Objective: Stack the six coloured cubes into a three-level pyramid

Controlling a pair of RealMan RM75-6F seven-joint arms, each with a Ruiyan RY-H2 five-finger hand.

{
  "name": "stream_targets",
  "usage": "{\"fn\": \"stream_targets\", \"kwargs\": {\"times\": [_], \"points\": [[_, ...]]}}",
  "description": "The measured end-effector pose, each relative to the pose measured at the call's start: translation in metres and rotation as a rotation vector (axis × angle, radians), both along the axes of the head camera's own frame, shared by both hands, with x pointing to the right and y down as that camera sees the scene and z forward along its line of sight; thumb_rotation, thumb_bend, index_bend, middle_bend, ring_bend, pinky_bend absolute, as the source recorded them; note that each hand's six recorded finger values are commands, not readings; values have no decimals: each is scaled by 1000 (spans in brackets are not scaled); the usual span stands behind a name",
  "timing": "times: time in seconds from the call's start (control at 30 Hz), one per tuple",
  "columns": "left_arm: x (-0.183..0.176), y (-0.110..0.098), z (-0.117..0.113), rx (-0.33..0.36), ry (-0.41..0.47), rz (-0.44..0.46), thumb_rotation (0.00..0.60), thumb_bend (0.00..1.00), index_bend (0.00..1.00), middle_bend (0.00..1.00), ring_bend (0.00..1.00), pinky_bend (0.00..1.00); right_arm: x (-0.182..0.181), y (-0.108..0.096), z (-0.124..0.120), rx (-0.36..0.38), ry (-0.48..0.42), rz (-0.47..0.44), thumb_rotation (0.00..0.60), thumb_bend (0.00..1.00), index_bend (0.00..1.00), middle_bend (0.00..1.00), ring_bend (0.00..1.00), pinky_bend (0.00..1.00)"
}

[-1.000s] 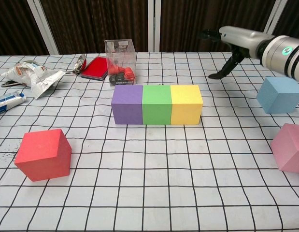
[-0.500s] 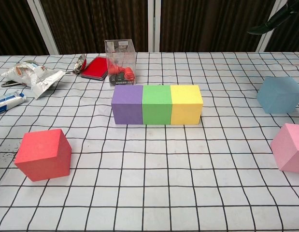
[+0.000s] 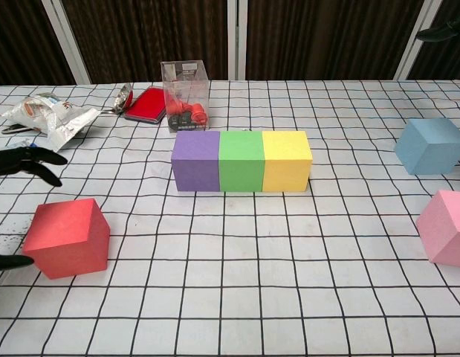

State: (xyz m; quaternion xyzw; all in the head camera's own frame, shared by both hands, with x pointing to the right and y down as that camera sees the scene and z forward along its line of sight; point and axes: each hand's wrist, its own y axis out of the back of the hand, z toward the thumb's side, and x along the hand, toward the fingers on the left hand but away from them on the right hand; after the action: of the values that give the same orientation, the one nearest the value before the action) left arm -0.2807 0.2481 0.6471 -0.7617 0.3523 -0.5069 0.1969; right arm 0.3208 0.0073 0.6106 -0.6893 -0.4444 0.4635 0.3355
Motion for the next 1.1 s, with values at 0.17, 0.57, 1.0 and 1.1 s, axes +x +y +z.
{"fn": "stream_targets", "kwargs": {"times": [0.17,0.57,1.0,1.1], "points": [[4,0,2,6,-19,-22,600,0,118,155,16,22,3,1,3,-6,-8,5,600,120,0,29,0,0],[8,2,16,40,-97,-14,600,0,113,220,15,22,8,3,5,-20,-17,14,600,118,0,29,0,0],[10,0,29,65,-78,-36,600,5,118,374,47,31,15,5,10,-45,-10,25,600,120,0,31,0,0],[12,-3,26,83,-56,-36,600,53,129,420,79,49,19,6,11,-49,-3,34,600,120,0,34,0,0]]}}
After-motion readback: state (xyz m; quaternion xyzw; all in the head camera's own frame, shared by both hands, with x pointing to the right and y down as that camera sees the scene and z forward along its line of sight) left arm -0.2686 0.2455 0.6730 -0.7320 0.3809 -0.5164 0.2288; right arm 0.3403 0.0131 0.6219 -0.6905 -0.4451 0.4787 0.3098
